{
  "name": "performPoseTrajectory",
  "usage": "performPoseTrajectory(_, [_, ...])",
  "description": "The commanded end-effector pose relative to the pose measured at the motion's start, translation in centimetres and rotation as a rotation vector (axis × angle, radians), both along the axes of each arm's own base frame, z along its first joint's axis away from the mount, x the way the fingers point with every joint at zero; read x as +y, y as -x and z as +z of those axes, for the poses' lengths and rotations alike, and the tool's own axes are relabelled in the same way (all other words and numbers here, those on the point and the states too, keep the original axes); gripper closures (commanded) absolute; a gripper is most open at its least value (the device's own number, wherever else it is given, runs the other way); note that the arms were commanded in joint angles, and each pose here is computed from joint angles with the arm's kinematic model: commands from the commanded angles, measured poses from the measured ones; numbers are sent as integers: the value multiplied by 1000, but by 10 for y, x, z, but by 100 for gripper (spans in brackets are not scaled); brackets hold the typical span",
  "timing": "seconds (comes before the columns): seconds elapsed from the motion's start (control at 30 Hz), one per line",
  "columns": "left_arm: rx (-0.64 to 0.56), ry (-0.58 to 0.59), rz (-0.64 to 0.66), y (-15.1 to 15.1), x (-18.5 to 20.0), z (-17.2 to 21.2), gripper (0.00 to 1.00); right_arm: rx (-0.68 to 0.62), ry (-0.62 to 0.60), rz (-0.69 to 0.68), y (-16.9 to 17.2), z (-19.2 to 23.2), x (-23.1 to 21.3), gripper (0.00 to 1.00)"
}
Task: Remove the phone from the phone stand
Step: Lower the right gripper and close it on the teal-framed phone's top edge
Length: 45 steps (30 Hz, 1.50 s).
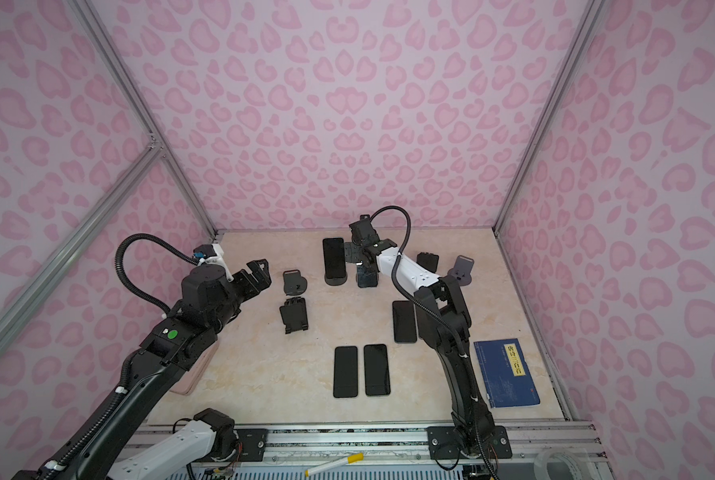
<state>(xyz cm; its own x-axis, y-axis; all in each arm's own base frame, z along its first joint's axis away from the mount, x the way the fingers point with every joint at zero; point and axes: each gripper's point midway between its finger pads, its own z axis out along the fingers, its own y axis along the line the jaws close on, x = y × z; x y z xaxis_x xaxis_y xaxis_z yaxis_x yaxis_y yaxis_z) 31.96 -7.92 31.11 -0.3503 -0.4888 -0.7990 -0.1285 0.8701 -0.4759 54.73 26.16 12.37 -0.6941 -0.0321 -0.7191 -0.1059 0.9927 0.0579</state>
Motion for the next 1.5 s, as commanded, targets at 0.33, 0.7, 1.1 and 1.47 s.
performPoseTrajectory(0.33, [-6,23,-8,-1,-2,3,2,42,17,-1,-4,-29,0,8])
performPoseTrajectory(0.7, [0,26,-8,-1,-2,1,2,49,7,-14,-5,-33,-1,24])
performPoseTrajectory(1.1, [3,29,-5,-2,0,0,2,-3,3,-2,3,6,0,32])
performPoseTrajectory(1.47, [18,55,-47,-3,-10,-3,2,-78,-13,-13,34,61,-10,34])
